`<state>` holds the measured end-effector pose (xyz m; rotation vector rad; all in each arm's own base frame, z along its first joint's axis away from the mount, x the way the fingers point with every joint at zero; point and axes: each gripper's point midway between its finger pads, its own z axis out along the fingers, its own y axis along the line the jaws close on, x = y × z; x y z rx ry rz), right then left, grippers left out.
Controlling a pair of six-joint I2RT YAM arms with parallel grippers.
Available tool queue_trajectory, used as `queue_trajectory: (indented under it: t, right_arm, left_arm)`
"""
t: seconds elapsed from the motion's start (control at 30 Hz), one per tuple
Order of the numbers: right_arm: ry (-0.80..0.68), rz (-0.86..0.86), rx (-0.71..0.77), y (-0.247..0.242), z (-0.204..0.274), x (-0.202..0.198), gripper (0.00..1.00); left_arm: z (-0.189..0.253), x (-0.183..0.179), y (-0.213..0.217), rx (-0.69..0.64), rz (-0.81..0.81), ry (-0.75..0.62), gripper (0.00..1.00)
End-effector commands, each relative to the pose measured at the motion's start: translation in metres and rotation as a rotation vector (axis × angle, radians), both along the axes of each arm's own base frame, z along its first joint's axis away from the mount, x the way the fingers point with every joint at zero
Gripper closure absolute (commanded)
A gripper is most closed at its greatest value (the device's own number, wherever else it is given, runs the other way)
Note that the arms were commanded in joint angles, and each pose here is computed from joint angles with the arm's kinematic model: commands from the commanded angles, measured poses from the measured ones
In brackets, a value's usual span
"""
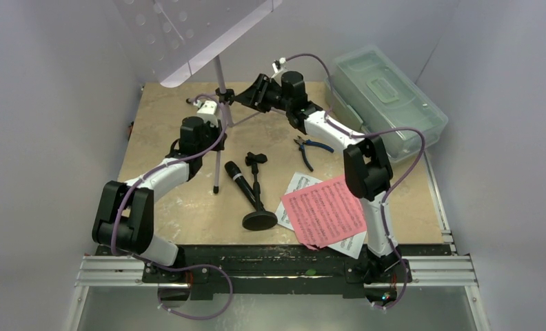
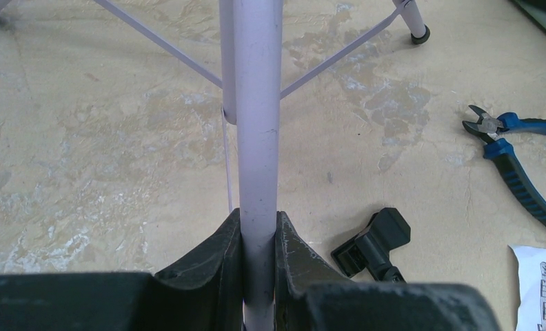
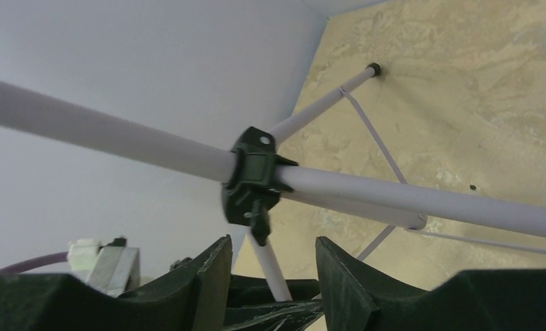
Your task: Set up the instrument practice props
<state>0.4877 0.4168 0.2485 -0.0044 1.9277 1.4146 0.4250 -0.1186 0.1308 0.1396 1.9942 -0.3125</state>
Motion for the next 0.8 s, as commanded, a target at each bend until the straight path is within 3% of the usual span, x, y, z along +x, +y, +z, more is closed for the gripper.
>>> queue_trajectory:
  t: [0.0,0.17,0.4,0.57,0.77]
  right_arm:
    - [-0.014,-0.008,0.077,0.011,0.024,0.006,0.52]
    - [-0.028,-0.015,0.124,0.012,0.034,0.010,0.58]
    - [-0.009,-0.033,0.167,0.013,0.042,0.010,0.51]
    - [0.027,-0.028,0.171,0.015,0.035,0.012,0.55]
    - [-0.002,-0.032,0.190,0.010,0.047,0.006,0.51]
  left_arm:
    - [-0.023,-0.012,0.003,-0.016,0.012,0.108,1.00]
    - [-0.024,-0.015,0.002,-0.019,0.011,0.112,1.00]
    - [-0.020,-0.015,0.001,-0.023,0.009,0.106,1.00]
    - [-0.016,-0.015,0.002,-0.021,0.011,0.096,1.00]
    - [-0.015,-0.015,0.003,-0.018,0.016,0.092,1.00]
